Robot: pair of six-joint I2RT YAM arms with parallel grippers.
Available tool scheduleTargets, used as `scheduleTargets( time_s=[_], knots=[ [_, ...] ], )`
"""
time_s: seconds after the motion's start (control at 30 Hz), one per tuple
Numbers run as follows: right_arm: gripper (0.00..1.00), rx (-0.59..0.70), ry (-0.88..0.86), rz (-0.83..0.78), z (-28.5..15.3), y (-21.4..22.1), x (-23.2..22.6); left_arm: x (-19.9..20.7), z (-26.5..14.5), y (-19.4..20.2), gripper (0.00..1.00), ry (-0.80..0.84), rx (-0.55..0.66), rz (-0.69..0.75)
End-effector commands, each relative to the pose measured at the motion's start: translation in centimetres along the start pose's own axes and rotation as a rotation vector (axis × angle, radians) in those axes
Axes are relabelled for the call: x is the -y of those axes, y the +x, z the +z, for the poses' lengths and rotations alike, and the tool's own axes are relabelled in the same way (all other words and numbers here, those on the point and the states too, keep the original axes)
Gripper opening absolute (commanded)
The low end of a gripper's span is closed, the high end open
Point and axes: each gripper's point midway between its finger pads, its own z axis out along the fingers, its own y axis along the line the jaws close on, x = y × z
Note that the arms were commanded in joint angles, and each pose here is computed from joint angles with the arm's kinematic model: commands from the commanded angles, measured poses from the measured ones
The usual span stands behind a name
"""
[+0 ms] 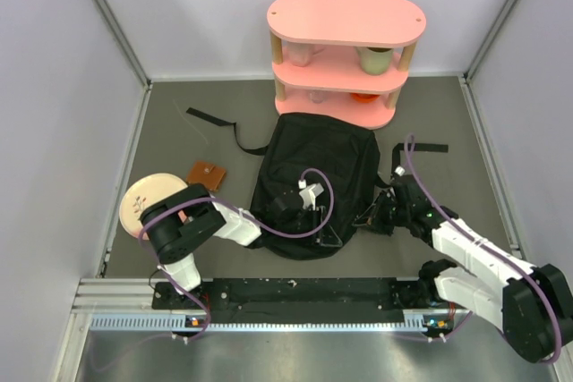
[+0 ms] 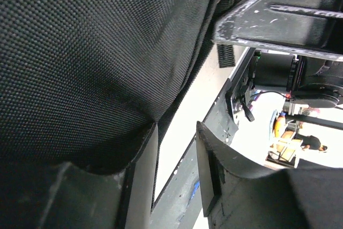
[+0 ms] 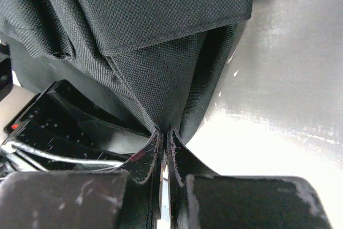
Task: Pack the student bag
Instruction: Zip the student bag at the center of the board.
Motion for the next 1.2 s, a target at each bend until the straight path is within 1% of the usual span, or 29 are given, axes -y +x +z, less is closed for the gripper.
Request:
scheduleTargets(
  time_s=[0.0, 0.07, 0.13, 0.2, 0.3, 0.4, 0.5, 0.63, 0.77, 0.8, 0.87, 0.97, 1.17],
  knots=[
    [0.00, -0.001, -0.135, -0.053, -1.5, -0.5, -3.9, -1.8, 0.3, 1.7, 0.39, -0.052, -0.045, -0.014],
    [0.00, -0.010, -0.160, -0.060, -1.8, -0.5, -4.7, -2.4, 0.2, 2.0, 0.38, -0.069, -0.045, -0.023],
    [0.00, -0.047, -0.201, -0.086, -2.2, -0.2, -5.9, -3.1, 0.1, 2.0, 0.37, -0.094, -0.040, -0.025],
    [0.00, -0.141, -0.238, -0.108, -2.3, 1.1, -6.5, -3.7, 0.1, 2.2, 0.36, -0.118, -0.043, -0.024],
    [0.00, -0.281, -0.273, -0.151, -2.0, 3.1, -6.1, -4.3, 0.2, 2.3, 0.36, -0.138, -0.047, -0.023],
    [0.00, -0.347, -0.286, -0.157, -1.8, 4.6, -5.0, -4.7, 0.3, 2.5, 0.35, -0.150, -0.055, -0.024],
    [0.00, -0.390, -0.332, -0.151, -2.2, 5.6, -4.9, -4.8, 0.4, 2.5, 0.35, -0.154, -0.054, -0.021],
    [0.00, -0.407, -0.375, -0.152, -3.0, 6.3, -5.1, -5.1, 0.3, 2.5, 0.34, -0.168, -0.050, -0.022],
    [0.00, -0.400, -0.375, -0.136, -3.1, 6.5, -4.9, -5.1, 0.3, 2.4, 0.34, -0.174, -0.045, -0.022],
    [0.00, -0.423, -0.386, -0.124, -3.3, 6.9, -4.8, -5.1, 0.3, 2.3, 0.34, -0.174, -0.044, -0.021],
    [0.00, -0.441, -0.452, -0.138, -4.0, 7.3, -5.6, -5.2, 0.3, 2.2, 0.33, -0.186, -0.045, -0.018],
    [0.00, -0.413, -0.426, -0.134, -3.8, 7.1, -5.1, -5.1, 0.2, 2.0, 0.33, -0.191, -0.038, -0.011],
    [0.04, -0.398, -0.388, -0.129, -3.3, 7.0, -4.3, -5.0, 0.2, 2.0, 0.32, -0.190, -0.039, -0.008]
  ],
)
